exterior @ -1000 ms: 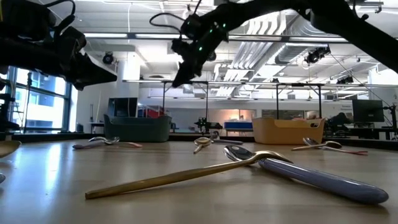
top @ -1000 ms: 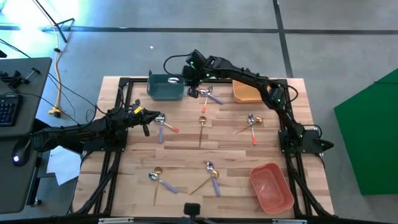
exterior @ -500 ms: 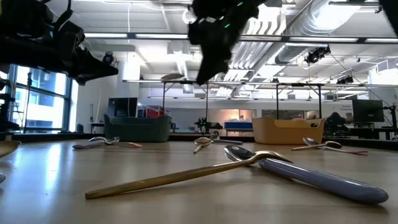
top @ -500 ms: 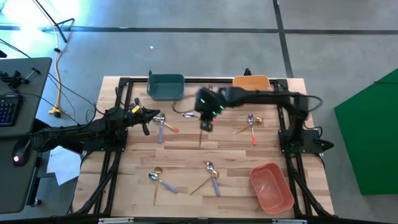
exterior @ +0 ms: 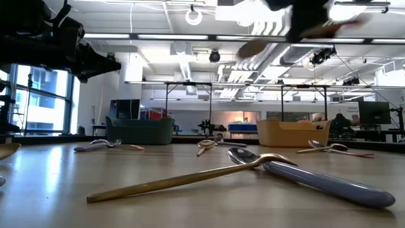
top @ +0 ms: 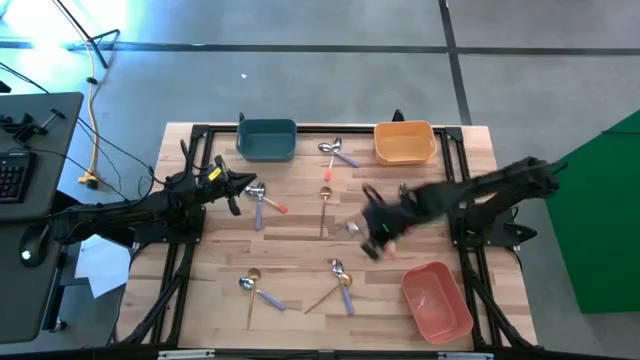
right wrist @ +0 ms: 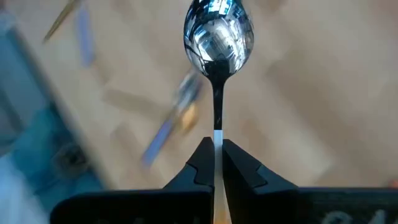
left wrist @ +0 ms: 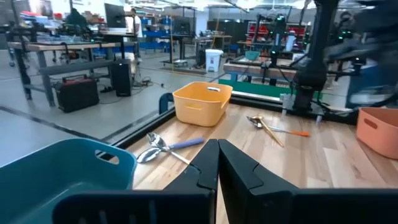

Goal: Sort silverware by color (type)
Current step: Put the center orange spoon into the orange bin

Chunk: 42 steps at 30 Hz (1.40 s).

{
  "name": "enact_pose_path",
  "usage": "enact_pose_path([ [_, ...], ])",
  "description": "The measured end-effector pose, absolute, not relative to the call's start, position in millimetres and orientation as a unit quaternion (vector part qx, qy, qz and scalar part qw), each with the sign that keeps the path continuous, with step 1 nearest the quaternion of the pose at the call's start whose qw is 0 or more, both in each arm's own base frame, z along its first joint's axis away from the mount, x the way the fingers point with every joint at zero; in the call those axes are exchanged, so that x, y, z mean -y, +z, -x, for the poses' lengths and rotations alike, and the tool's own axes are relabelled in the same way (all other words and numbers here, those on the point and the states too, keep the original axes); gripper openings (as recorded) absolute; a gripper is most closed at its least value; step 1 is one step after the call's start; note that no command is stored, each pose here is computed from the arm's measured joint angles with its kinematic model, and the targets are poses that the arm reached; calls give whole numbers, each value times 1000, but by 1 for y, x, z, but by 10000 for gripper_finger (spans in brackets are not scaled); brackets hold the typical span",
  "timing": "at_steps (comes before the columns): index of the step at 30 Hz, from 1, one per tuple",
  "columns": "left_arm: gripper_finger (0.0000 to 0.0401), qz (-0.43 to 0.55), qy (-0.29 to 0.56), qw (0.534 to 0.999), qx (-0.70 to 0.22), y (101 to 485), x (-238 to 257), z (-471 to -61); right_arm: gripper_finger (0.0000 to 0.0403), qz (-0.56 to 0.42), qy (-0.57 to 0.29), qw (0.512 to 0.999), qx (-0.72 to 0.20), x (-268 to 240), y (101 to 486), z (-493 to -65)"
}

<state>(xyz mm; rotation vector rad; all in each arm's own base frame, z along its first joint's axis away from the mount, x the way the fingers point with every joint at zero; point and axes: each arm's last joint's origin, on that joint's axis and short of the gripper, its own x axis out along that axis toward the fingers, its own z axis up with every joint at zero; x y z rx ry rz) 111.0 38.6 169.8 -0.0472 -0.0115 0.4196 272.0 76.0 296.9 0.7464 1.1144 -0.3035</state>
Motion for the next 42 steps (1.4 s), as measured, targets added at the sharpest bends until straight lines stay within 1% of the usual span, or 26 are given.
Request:
enact_pose_path([
  [5, 0, 24, 221, 975, 7, 170, -39, -111, 1, -386, -202, 744, -507, -130, 303, -235],
  [9, 0, 24, 224, 974, 10, 170, -39, -111, 1, -394, -248, 709, -530, -171, 293, -203],
  [12, 0, 25, 224, 974, 10, 170, -39, -111, 1, -388, -304, 679, -544, -190, 282, -184],
  [14, 0, 29, 224, 974, 11, 170, -39, -111, 1, -386, -328, 659, -556, -200, 276, -173],
  [16, 0, 33, 224, 974, 11, 170, -39, -111, 1, -379, -343, 649, -563, -207, 271, -166],
  [21, 0, 49, 220, 974, 7, 169, -39, -111, 1, -374, -360, 640, -566, -220, 263, -156],
  [27, 0, 59, 220, 974, 4, 168, -39, -111, 0, -368, -360, 638, -572, -227, 250, -155],
  [33, 0, 59, 220, 974, 4, 168, -39, -111, 0, -389, -335, 626, -588, -229, 217, -154],
  [38, 0, 55, 219, 974, 3, 168, -39, -111, 0, -380, -331, 625, -597, -224, 194, -150],
  [42, 0, 56, 219, 974, 1, 167, -39, -111, 0, -392, -318, 624, -596, -221, 178, -149],
])
